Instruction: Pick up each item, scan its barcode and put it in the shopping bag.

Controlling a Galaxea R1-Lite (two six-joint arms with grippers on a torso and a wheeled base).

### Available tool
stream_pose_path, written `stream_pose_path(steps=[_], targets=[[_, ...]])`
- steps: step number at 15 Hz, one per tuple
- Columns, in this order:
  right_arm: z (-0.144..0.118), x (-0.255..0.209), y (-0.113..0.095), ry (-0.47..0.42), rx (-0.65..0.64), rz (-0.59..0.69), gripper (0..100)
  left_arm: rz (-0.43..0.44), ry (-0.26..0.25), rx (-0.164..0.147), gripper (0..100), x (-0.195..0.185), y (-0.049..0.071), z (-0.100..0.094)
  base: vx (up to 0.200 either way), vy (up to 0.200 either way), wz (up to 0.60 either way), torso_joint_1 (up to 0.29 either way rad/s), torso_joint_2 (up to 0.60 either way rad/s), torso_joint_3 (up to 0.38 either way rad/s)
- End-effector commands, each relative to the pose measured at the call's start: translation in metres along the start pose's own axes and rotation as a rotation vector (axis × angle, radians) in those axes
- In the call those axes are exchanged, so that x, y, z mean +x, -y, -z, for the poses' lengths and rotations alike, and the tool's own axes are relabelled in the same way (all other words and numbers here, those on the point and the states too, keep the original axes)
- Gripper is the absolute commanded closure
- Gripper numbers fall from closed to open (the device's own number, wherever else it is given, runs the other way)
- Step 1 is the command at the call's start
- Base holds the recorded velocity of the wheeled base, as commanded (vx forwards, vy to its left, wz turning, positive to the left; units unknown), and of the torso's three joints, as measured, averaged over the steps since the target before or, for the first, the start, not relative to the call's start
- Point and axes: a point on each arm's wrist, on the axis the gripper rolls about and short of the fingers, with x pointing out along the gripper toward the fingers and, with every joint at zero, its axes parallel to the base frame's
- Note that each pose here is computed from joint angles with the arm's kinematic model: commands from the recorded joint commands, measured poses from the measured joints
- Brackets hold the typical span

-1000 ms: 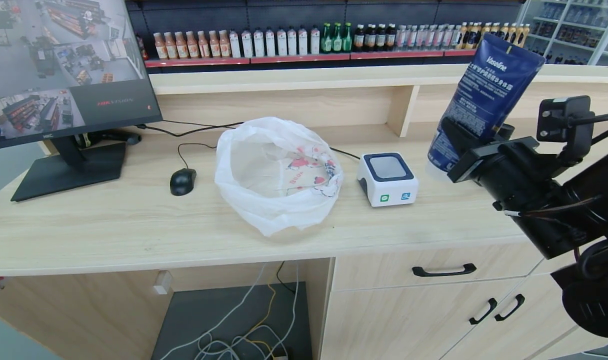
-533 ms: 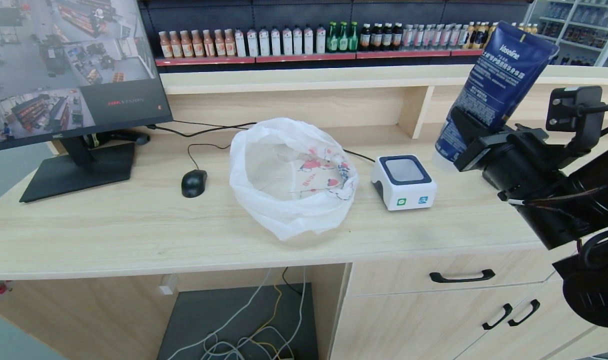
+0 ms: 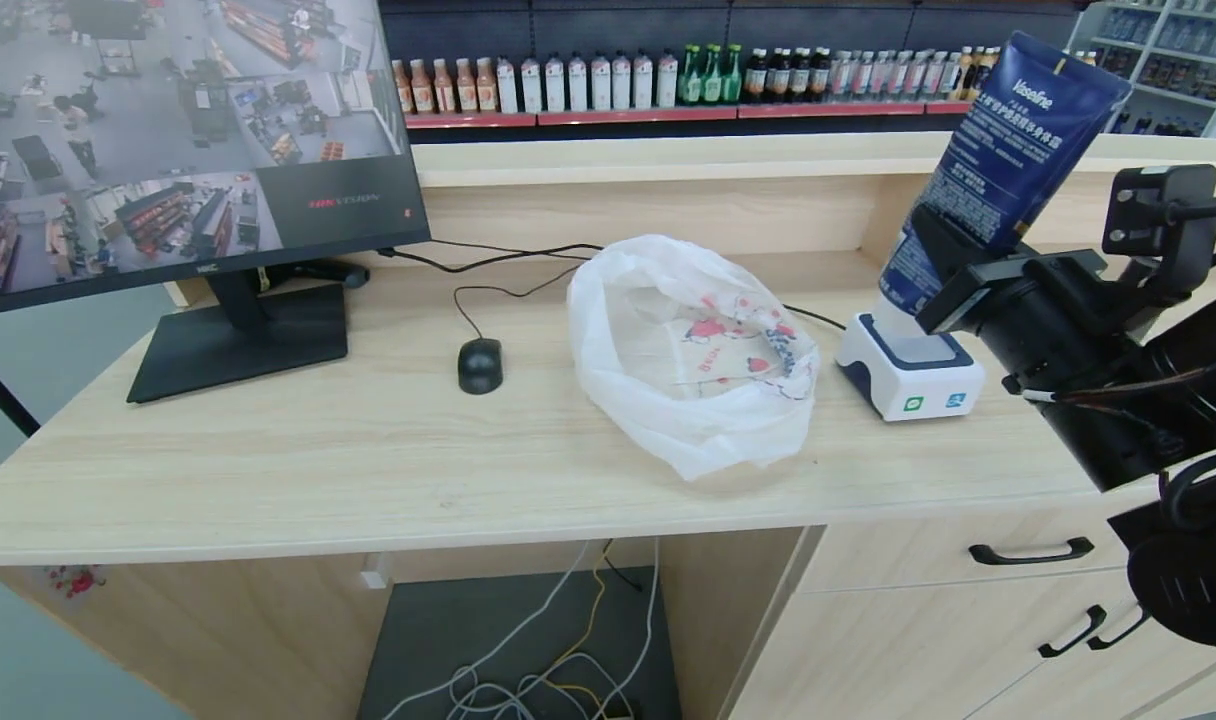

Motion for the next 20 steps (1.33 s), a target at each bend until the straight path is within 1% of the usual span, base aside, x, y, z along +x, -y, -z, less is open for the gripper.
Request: stream_pose_path(steps=[1, 4, 6, 7, 8, 9, 10, 11, 13, 15, 17, 18, 19, 20], targets=[[-0.001, 0.002, 0.0, 0.01, -0.001, 0.001, 100, 0.0, 0.0, 0.0, 0, 0.0, 0.0, 0.0, 0.0, 0.0, 0.0, 0.0, 0.0, 0.0], [-0.004, 0.003, 0.0, 0.021, 0.002, 0.0, 100, 0.0, 0.0, 0.002, 0, 0.0, 0.0, 0.0, 0.0, 0.0, 0.0, 0.0, 0.0, 0.0], [-0.016, -0.004, -0.007, 0.042, 0.009, -0.022, 100, 0.0, 0.0, 0.002, 0, 0.0, 0.0, 0.0, 0.0, 0.0, 0.0, 0.0, 0.0, 0.0], [-0.015, -0.005, -0.01, 0.036, 0.014, -0.032, 100, 0.0, 0.0, 0.002, 0, 0.0, 0.0, 0.0, 0.0, 0.0, 0.0, 0.0, 0.0, 0.0], [-0.015, 0.0, -0.019, 0.051, 0.031, -0.057, 100, 0.0, 0.0, 0.002, 0, 0.0, 0.0, 0.0, 0.0, 0.0, 0.0, 0.0, 0.0, 0.0], [-0.016, 0.011, -0.022, 0.061, 0.034, -0.06, 100, 0.0, 0.0, 0.002, 0, 0.0, 0.0, 0.0, 0.0, 0.0, 0.0, 0.0, 0.0, 0.0], [-0.017, 0.02, -0.023, 0.058, 0.033, -0.061, 100, 0.0, 0.0, 0.002, 0, 0.0, 0.0, 0.0, 0.0, 0.0, 0.0, 0.0, 0.0, 0.0], [-0.017, 0.037, -0.025, 0.036, 0.036, -0.062, 100, 0.0, 0.0, 0.002, 0, 0.0, 0.0, 0.0, 0.0, 0.0, 0.0, 0.0, 0.0, 0.0], [-0.011, 0.063, -0.029, 0.012, 0.05, -0.07, 100, 0.0, 0.0, 0.002, 0, 0.0, 0.0, 0.0, 0.0, 0.0, 0.0, 0.0, 0.0, 0.0], [-0.006, 0.082, -0.041, -0.011, 0.103, -0.096, 100, 0.0, 0.0, 0.002, 0, 0.0, 0.0, 0.0, 0.0, 0.0, 0.0, 0.0, 0.0, 0.0], [0.006, 0.093, -0.055, -0.029, 0.128, -0.124, 100, 0.0, 0.0, 0.002, 0, 0.0, 0.0, 0.0, 0.0, 0.0, 0.0, 0.0, 0.0, 0.0], [0.015, 0.098, -0.061, -0.035, 0.137, -0.136, 100, 0.0, 0.0, 0.002, 0, 0.0, 0.0, 0.0, 0.0, 0.0, 0.0, 0.0, 0.0, 0.0], [0.019, 0.101, -0.062, -0.035, 0.138, -0.144, 100, 0.0, 0.0, 0.002, 0, 0.0, 0.0, 0.0, 0.0, 0.0, 0.0, 0.0, 0.0, 0.0], [0.031, 0.109, -0.069, -0.034, 0.145, -0.159, 100, 0.0, 0.0, 0.002, 0, 0.0, 0.0, 0.0, 0.0, 0.0, 0.0, 0.0, 0.0, 0.0]])
